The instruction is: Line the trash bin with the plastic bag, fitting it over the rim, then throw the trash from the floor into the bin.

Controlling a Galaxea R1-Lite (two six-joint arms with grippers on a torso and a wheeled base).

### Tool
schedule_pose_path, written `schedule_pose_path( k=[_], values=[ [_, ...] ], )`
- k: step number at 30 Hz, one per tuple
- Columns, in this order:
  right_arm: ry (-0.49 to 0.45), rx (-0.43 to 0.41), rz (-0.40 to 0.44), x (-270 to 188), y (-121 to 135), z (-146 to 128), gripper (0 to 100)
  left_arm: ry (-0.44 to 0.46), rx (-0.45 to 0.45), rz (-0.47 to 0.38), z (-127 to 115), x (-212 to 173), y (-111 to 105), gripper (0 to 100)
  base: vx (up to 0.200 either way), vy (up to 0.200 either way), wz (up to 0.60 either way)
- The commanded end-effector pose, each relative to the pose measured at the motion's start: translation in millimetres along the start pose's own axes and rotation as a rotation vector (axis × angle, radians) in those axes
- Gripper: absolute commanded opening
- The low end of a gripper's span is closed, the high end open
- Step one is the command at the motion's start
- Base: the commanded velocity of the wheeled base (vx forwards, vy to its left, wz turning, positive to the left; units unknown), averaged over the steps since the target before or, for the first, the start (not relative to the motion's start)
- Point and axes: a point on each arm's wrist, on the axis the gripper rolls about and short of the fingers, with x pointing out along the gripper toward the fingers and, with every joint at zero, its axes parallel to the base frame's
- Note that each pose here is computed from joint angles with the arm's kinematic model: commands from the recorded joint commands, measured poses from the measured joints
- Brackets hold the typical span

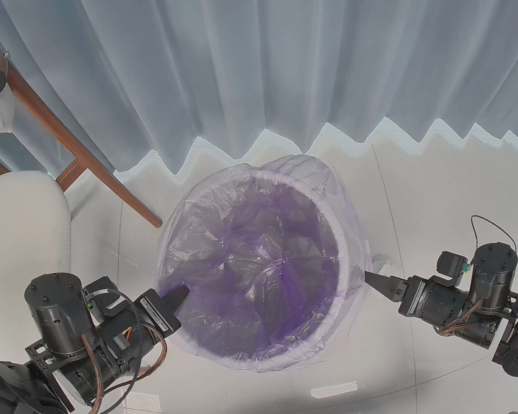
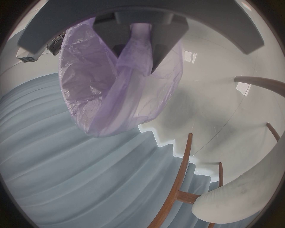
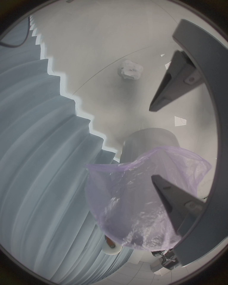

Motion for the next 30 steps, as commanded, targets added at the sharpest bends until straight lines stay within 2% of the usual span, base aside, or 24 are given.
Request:
schedule_pose_path(
  k=[1, 8, 12, 15, 16, 18, 23, 27, 30],
  values=[
    [-0.021, 0.005, 0.015, -29, 0, 11, 100, -0.004, 0.000, 0.007, 1, 2, 1, 0, 0.000, 0.000, 0.00],
    [-0.084, 0.027, -0.010, -56, -19, 34, 100, 0.018, 0.014, 0.051, -3, 23, 8, 0, 0.000, 0.000, 0.00],
    [-0.121, 0.023, -0.118, -51, -47, 47, 100, 0.058, 0.055, 0.129, -14, 50, 22, 0, 0.000, 0.000, 0.00],
    [-0.113, -0.034, -0.185, -39, -64, 50, 100, 0.094, 0.095, 0.174, -26, 71, 33, 0, 0.000, 0.000, 0.00],
    [-0.111, -0.104, -0.224, -32, -77, 54, 100, 0.107, 0.128, 0.184, -31, 86, 36, 0, 0.000, 0.000, 0.00],
    [-0.108, -0.173, -0.239, -24, -84, 57, 100, 0.096, 0.141, 0.182, -32, 98, 34, 0, 0.000, 0.000, 0.00],
    [-0.048, -0.331, -0.270, 1, -104, 55, 100, 0.064, 0.141, 0.158, -28, 121, 30, 0, 0.000, 0.000, 0.00],
    [0.045, -0.354, -0.311, 16, -114, 54, 100, 0.069, 0.150, 0.167, -31, 128, 34, 0, 0.000, 0.000, 0.00],
    [0.130, -0.329, -0.372, 33, -120, 61, 100, 0.060, 0.191, 0.194, -33, 138, 40, 0, 0.000, 0.000, 0.00]
  ],
)
